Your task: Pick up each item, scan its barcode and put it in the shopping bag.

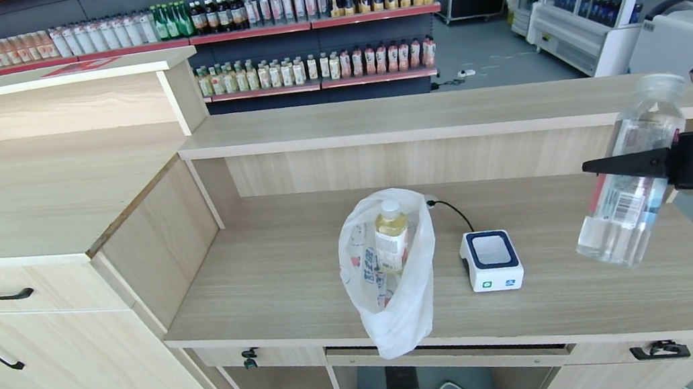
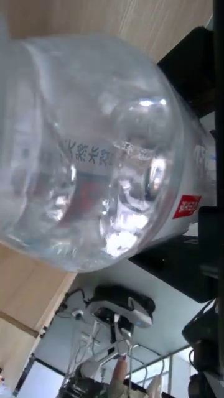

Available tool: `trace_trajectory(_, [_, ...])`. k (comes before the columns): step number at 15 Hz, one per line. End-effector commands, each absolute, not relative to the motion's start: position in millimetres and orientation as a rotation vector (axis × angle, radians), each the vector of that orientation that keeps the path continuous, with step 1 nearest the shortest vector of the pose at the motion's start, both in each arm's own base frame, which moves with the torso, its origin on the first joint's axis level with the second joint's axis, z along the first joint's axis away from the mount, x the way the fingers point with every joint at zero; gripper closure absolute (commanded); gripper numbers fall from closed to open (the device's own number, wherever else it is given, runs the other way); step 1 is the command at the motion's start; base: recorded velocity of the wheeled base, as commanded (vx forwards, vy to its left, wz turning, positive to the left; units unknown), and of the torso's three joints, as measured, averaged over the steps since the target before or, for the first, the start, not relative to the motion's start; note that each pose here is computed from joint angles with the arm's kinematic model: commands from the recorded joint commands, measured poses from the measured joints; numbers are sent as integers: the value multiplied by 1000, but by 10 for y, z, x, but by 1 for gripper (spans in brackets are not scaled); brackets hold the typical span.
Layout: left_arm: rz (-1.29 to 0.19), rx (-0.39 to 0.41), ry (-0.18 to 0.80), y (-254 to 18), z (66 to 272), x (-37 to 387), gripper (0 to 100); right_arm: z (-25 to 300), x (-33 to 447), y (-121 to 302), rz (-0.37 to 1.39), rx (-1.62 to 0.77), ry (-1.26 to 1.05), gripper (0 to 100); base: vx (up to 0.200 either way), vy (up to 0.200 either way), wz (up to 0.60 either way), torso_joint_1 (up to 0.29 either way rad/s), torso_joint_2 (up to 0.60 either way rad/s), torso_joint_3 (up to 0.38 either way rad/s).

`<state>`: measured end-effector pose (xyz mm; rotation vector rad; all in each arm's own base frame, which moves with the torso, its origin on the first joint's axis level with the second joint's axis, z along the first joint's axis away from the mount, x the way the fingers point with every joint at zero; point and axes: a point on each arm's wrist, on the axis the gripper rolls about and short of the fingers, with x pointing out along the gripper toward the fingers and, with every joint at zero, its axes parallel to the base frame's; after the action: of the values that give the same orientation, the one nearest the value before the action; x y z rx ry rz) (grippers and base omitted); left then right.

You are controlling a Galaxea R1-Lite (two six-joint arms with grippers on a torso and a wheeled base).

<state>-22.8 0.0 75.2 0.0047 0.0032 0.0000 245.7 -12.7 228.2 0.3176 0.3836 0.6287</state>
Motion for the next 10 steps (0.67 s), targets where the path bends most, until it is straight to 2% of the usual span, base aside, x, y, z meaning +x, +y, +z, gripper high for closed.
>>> trace_trajectory(1, [0,5,3,0,752,-228,0,2567,2072,247,810,264,335,100,0,0,0,0,0,0])
trace_trajectory(6, [0,5,3,0,752,-228,0,2784,1527,618,1051,249,353,100,0,0,0,0,0,0])
trace_trajectory(10, [0,5,3,0,752,-228,0,2918,1346,698,1138,223,303,100,0,0,0,0,0,0])
